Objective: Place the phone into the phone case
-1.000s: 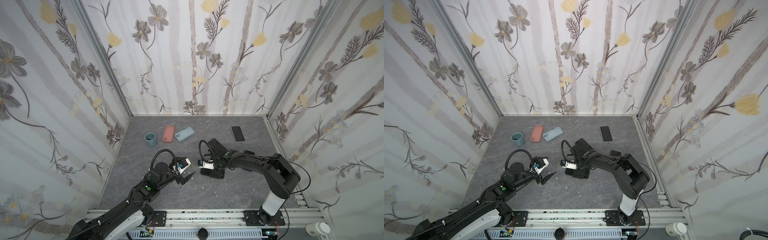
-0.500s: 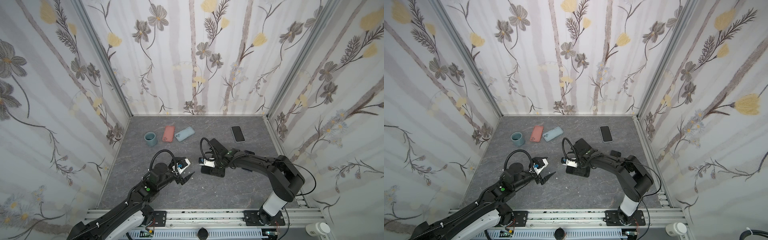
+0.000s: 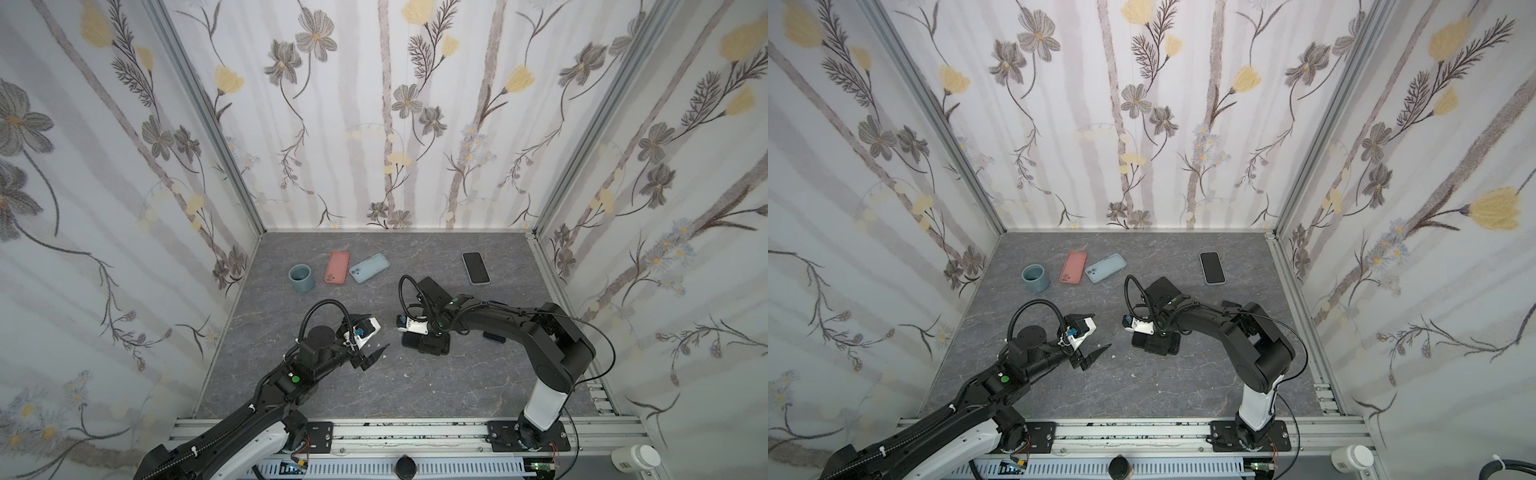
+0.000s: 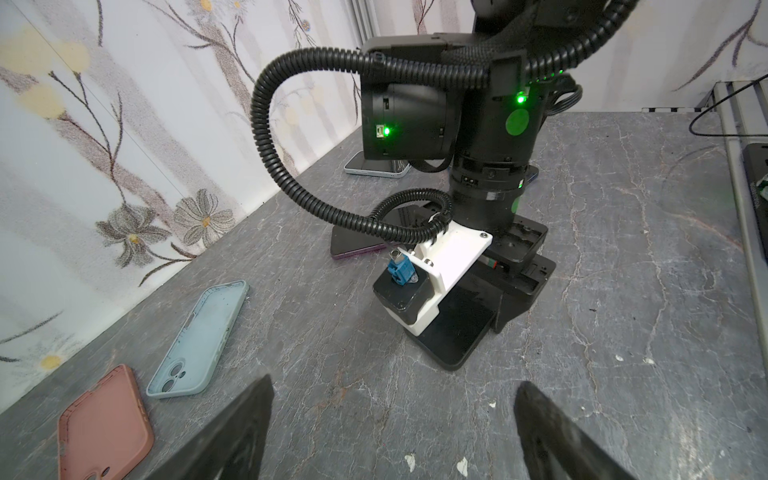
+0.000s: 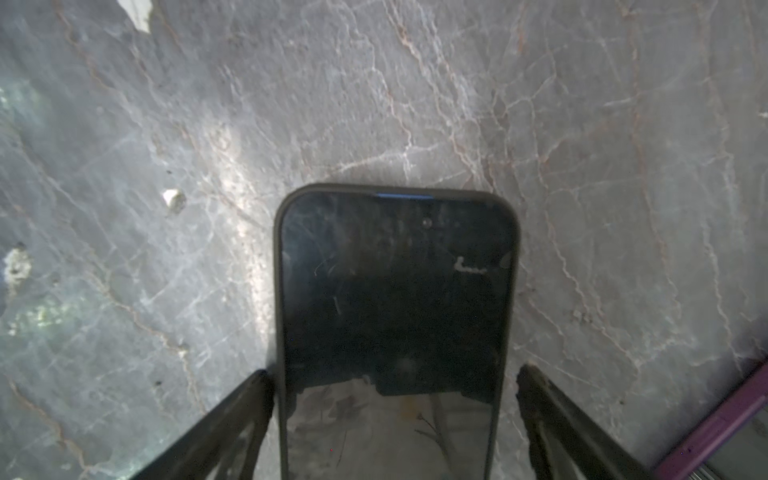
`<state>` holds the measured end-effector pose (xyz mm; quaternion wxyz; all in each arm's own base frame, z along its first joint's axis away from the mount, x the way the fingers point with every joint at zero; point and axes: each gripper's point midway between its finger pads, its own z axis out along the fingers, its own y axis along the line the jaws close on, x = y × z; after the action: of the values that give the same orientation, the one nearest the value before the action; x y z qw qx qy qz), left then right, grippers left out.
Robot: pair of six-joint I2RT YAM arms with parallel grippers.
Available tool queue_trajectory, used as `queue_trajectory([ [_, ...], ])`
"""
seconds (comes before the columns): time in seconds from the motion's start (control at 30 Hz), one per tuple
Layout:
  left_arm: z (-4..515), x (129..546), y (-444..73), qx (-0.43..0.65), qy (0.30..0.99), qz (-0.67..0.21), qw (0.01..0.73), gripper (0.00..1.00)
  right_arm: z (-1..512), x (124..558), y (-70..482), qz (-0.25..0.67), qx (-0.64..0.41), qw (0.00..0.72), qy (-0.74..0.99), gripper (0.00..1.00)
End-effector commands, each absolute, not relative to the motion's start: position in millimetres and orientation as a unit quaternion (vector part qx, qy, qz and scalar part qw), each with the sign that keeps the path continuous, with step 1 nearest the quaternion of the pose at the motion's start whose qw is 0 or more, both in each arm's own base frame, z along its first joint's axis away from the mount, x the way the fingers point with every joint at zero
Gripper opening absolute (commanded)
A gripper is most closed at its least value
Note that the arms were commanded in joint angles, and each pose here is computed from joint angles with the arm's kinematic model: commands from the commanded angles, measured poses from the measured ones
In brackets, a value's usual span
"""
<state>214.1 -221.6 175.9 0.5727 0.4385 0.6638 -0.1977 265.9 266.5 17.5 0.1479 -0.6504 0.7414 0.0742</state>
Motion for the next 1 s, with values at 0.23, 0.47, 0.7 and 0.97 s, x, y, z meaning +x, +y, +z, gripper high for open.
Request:
queue_trajectory([
  [0.23,185,214,-222,0.445,0.652,-0.193,0.583,0.91,2,267,261,0.064,-0.642,0.105,0.757,0.65],
  [0.47,190,216,-220,0.437,0.650,-0.189,0.592,0.92,32,284,274,0.072,-0.600,0.150,0.782,0.61],
  [0.7,210,230,-221,0.386,0.659,-0.202,0.613,0.92,68,299,280,0.096,-0.542,0.195,0.812,0.57],
  [0.97,240,247,-240,0.376,0.656,-0.219,0.617,0.92,125,334,260,0.152,-0.444,0.264,0.842,0.57],
])
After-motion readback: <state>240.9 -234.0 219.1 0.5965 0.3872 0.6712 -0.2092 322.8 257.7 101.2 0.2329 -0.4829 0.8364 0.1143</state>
